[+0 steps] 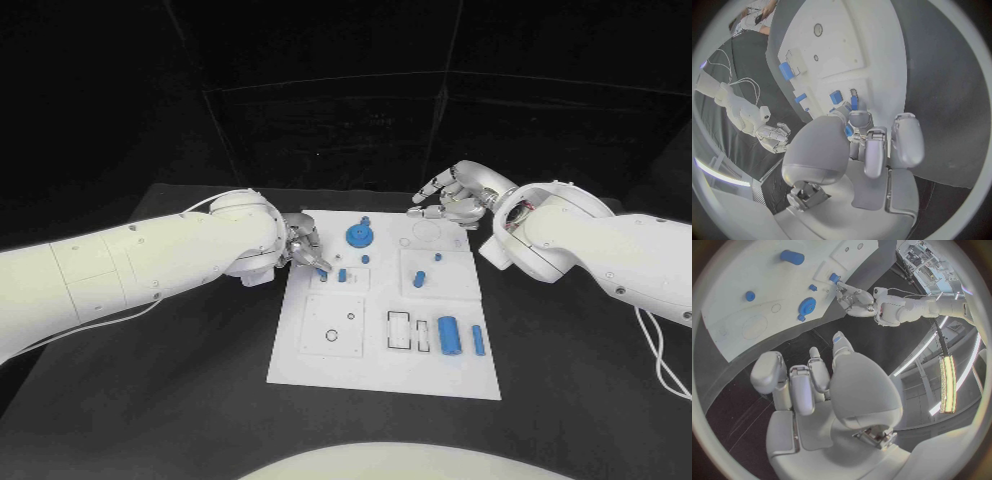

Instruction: Assemble the parts on the task board

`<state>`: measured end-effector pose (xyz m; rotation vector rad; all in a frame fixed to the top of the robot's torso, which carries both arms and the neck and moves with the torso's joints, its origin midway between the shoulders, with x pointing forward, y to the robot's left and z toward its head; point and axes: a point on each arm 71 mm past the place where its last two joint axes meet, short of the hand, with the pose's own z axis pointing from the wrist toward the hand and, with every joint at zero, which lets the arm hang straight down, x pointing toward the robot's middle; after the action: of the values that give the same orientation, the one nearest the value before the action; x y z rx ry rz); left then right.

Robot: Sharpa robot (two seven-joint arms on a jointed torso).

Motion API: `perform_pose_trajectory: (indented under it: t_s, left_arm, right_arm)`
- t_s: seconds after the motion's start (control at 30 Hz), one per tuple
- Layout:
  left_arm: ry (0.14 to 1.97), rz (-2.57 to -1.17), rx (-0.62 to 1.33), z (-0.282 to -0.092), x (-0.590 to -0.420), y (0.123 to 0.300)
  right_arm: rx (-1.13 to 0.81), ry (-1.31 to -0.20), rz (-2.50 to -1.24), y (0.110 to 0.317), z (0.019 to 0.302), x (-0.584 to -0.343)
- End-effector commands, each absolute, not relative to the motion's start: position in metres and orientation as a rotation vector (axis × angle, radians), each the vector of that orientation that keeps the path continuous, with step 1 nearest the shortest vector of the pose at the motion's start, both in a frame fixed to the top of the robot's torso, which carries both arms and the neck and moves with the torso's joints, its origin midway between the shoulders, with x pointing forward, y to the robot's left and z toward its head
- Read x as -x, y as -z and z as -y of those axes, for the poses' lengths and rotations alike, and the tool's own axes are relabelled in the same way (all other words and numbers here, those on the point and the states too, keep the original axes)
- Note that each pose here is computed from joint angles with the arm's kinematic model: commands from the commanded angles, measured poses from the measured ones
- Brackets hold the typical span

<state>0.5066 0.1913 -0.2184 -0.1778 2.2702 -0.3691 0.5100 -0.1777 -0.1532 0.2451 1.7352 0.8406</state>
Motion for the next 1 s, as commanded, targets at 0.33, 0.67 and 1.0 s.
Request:
perform_pose_trajectory:
  t_s: [0.33, 0.67, 1.0]
  left_arm:
    - [0.348, -2.307, 0.133, -0.1901, -0.5032, 0.2225]
    - [0.343, -2.315, 0.122, -0.1911, -0.502, 0.2228]
    - [0.338, -2.322, 0.114, -0.1921, -0.5015, 0.2231]
  right_arm:
    - [-0.237, -0.85, -1.735, 0.1521, 0.1769, -0.5097]
    - [-0.238, -0.847, -1.736, 0.1522, 0.1777, -0.5099]
    - [-0.238, -0.848, -1.736, 0.1523, 0.1776, -0.51]
